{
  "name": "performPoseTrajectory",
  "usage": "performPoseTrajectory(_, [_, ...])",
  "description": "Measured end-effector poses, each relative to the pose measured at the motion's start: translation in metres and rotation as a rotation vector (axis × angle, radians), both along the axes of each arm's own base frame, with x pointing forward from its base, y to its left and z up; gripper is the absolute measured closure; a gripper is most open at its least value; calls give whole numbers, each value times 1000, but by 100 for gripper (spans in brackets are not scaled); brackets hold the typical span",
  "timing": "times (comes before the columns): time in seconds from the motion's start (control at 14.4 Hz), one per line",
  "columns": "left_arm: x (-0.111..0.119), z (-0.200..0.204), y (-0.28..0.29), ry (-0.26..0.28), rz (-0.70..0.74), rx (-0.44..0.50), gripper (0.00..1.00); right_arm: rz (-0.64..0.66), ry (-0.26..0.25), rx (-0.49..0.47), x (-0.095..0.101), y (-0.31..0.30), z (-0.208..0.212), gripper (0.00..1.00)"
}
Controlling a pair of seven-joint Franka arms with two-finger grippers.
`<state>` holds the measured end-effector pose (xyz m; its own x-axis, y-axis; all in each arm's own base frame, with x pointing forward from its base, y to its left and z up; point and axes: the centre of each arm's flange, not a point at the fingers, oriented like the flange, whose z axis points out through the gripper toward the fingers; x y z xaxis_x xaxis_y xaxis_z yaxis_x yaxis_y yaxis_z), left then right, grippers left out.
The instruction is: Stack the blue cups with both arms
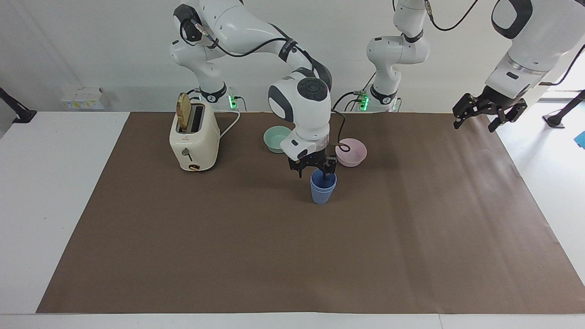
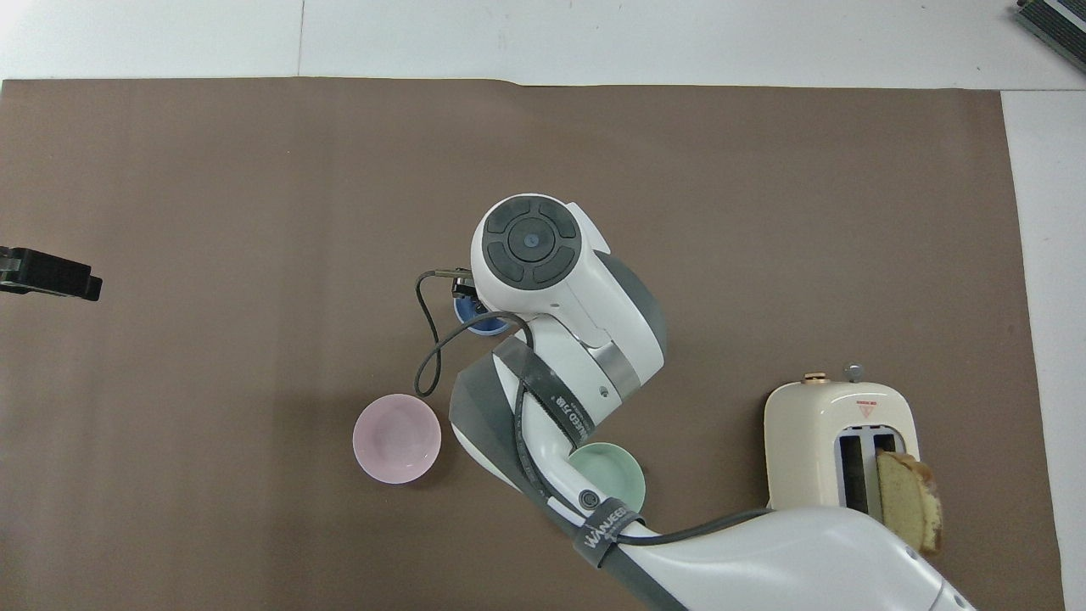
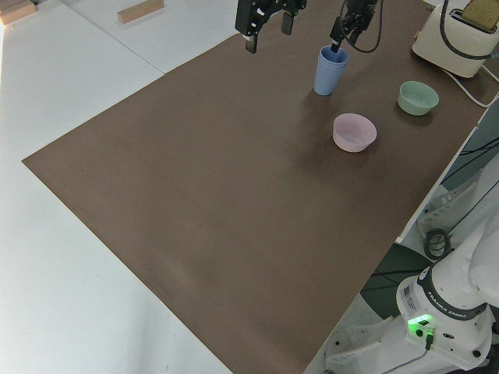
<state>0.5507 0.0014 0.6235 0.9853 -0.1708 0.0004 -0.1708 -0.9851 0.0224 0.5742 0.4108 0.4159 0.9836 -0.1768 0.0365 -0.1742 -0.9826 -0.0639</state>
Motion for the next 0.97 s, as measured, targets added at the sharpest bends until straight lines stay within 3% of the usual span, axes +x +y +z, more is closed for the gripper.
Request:
performPoseTrajectory(0.07, [0,0,0,0,0,0,0,-7,9,-10,2,-6,5,0])
performPoseTrajectory(0.49, [0,0,0,0,0,0,0,119,75,-91,29,-124,101,0])
performPoseTrajectory(0.7, [0,0,-1,0,-1,0,0,192,99,-109,29,-183,145,0])
performPoseTrajectory(0.97, [0,0,-1,0,-1,0,0,239,76,-116,19,-269,205,0])
